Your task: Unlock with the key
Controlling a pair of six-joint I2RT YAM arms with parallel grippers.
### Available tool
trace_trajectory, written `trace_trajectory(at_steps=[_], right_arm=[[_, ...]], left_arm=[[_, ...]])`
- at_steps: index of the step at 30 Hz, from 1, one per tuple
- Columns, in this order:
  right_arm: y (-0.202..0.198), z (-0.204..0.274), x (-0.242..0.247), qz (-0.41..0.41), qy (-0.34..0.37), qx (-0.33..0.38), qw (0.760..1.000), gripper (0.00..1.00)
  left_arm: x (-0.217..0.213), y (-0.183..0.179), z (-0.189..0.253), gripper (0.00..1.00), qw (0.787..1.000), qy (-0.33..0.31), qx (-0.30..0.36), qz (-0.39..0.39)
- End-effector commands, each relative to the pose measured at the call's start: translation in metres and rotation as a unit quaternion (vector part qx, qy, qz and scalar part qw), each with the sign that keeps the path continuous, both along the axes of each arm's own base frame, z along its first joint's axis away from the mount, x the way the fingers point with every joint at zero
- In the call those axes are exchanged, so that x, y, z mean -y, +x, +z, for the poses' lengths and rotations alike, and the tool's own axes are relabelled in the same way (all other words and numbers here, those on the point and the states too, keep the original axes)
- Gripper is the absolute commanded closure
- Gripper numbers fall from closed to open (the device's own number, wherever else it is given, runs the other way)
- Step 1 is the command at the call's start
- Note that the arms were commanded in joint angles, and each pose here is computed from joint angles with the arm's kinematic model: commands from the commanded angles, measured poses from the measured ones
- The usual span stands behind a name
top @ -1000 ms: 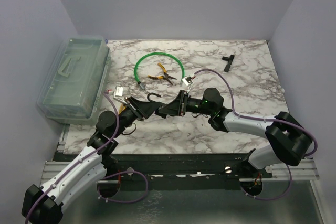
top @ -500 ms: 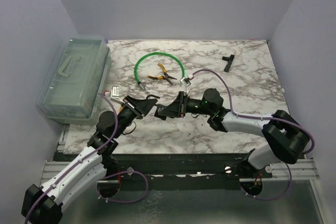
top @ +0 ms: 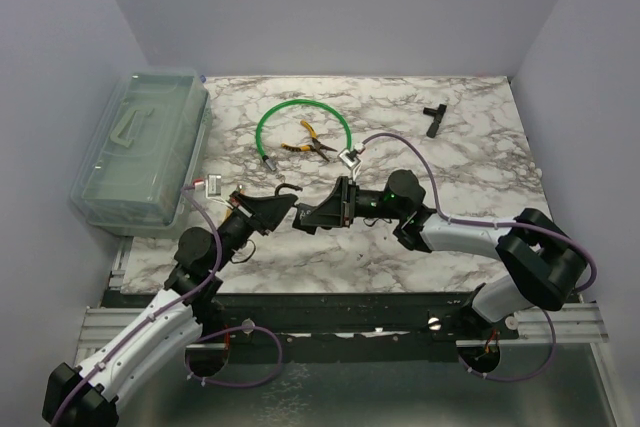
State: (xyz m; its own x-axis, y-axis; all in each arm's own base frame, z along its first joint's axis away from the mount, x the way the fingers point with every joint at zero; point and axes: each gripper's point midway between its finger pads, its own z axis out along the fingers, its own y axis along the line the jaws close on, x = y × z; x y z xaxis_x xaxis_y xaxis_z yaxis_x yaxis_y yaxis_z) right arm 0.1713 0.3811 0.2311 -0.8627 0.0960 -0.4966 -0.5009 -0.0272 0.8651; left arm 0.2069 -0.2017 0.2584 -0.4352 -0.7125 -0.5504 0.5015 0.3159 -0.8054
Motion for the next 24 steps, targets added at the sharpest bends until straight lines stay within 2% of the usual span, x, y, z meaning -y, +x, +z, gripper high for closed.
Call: trace_trajectory(at_steps=[1, 3, 5, 10, 12, 18, 24], right_arm=[[-0.001, 0.028, 0.001, 0.015, 0.035, 0.005, 0.999, 1.00], [-0.001, 0.028, 0.000, 0.016, 0.034, 0.007, 0.999, 1.00], [0.000, 0.026, 0.000, 0.013, 0.028, 0.008, 0.999, 1.00], [0.003, 0.020, 0.001, 0.001, 0.015, 0.009, 1.000, 1.00], [0.005, 0.019, 0.001, -0.005, 0.011, 0.011, 1.000, 1.00], [0.010, 0.016, 0.004, -0.028, -0.002, 0.017, 0.999, 1.00], [0.029, 0.007, 0.012, -0.095, -0.036, 0.017, 0.995, 1.00]], left_arm=[[-0.002, -0.014, 0.021, 0.91, 0.996, 0.013, 0.092, -0.009], [-0.001, -0.014, 0.018, 0.89, 0.996, 0.015, 0.088, -0.011], [0.000, -0.012, 0.015, 0.81, 0.997, 0.014, 0.081, -0.013], [0.004, -0.011, 0.013, 0.39, 0.997, 0.012, 0.067, -0.022], [0.005, -0.011, 0.014, 0.28, 0.998, 0.011, 0.064, -0.025], [0.005, -0.012, 0.012, 0.18, 0.998, 0.008, 0.053, -0.027], [-0.004, 0.000, -0.015, 0.15, 0.999, 0.032, -0.013, 0.011]])
